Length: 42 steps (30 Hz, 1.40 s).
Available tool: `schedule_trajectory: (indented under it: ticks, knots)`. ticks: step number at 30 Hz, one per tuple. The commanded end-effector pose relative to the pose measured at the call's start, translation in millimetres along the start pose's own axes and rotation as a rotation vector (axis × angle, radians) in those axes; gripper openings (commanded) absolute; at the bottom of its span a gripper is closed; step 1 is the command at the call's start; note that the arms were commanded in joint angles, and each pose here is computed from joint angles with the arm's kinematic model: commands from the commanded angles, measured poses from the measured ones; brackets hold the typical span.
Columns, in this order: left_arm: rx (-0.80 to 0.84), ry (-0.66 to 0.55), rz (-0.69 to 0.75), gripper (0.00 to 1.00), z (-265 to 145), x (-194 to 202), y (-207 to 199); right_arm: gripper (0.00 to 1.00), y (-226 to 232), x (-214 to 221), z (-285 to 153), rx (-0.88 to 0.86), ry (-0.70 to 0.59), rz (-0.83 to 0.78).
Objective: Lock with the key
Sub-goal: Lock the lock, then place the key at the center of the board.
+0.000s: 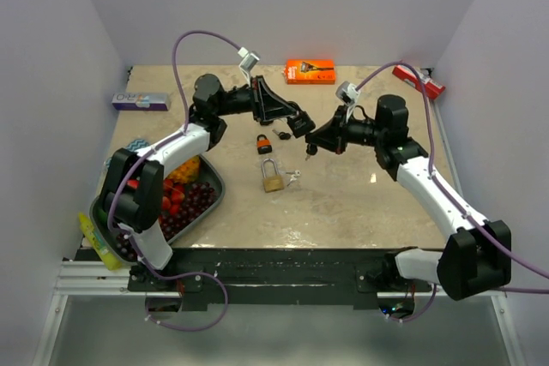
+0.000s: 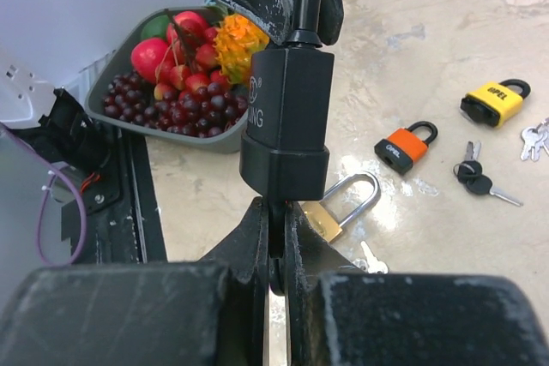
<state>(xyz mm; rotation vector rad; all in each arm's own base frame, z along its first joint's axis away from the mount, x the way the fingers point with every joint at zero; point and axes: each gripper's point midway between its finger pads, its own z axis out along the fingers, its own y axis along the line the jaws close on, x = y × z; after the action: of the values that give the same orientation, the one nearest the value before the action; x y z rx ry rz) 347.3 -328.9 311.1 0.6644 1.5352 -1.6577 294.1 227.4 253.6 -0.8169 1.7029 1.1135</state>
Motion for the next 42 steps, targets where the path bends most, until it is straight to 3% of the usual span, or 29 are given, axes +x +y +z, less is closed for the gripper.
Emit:
schedule_trajectory:
  ticks: [1, 4, 5, 7, 8, 9, 10, 11, 12, 14, 18, 21, 22, 24, 32, 35, 42]
  knots:
    - [-0.139, -0.414, 0.205, 0.00, -39.8, -136.0, -14.5, 0.00, 28.3, 44.2, -5.7, -0.158, 0.128, 0.121]
    - [-0.104, -0.402, 0.242, 0.00, -39.4, -136.3, -19.6, 0.00, 38.5, 55.8, -5.8, -0.281, 0.175, 0.123]
    - [-0.095, -0.396, 0.250, 0.00, -39.6, -137.0, -20.9, 0.00, 46.5, 69.1, -11.2, -0.310, 0.230, 0.195]
    - [-0.074, -0.402, 0.279, 0.00, -38.4, -142.5, -27.2, 0.00, 46.4, 72.3, -13.0, -0.372, 0.251, 0.107]
    - [-0.063, -0.396, 0.291, 0.00, -37.6, -142.6, -29.0, 0.00, 56.2, 90.1, -20.2, -0.414, 0.322, 0.247]
    - [-0.053, -0.395, 0.303, 0.00, -37.0, -144.0, -31.0, 0.00, 56.8, 86.0, -19.8, -0.444, 0.330, 0.239]
    - [-0.044, -0.398, 0.323, 0.00, -36.8, -147.5, -34.1, 0.00, 54.6, 91.7, -20.4, -0.493, 0.315, 0.130]
    - [-0.040, -0.397, 0.329, 0.00, -36.4, -148.5, -35.2, 0.00, 67.6, 106.0, -29.6, -0.538, 0.383, 0.311]
    - [-0.040, -0.398, 0.330, 0.00, -36.7, -149.9, -35.5, 0.00, 63.8, 102.8, -27.4, -0.549, 0.378, 0.287]
    - [-0.042, -0.397, 0.326, 0.00, -36.6, -149.9, -35.0, 0.00, 57.5, 100.9, -27.2, -0.535, 0.364, 0.312]
    - [-0.082, -0.398, 0.301, 0.00, -40.8, -143.3, -31.3, 0.00, 41.7, 84.1, -23.5, -0.443, 0.356, 0.195]
    - [-0.150, -0.420, 0.282, 0.00, -47.6, -143.5, -25.6, 0.00, 13.7, 57.8, -16.1, -0.190, 0.277, 0.118]
    - [-0.158, -0.425, 0.269, 0.00, -49.1, -143.3, -27.2, 0.00, 6.0, 29.8, -7.0, -0.141, 0.168, 0.107]
    - [-0.177, -0.429, 0.261, 0.00, -50.5, -142.3, -24.1, 0.00, 12.6, 25.4, -8.1, -0.123, 0.130, 0.139]
    - [-0.211, -0.503, 0.286, 0.00, -60.8, -179.7, -11.9, 0.00, 34.4, 96.8, -21.6, -0.219, 0.335, 0.236]
    - [-0.186, -0.521, 0.327, 0.00, -58.9, -198.0, -16.7, 0.00, 35.8, 108.7, -24.2, -0.227, 0.359, 0.248]
    - [-0.157, -0.522, 0.346, 0.00, -58.9, -199.2, -25.7, 0.00, 45.4, 127.8, -23.8, -0.299, 0.372, 0.374]
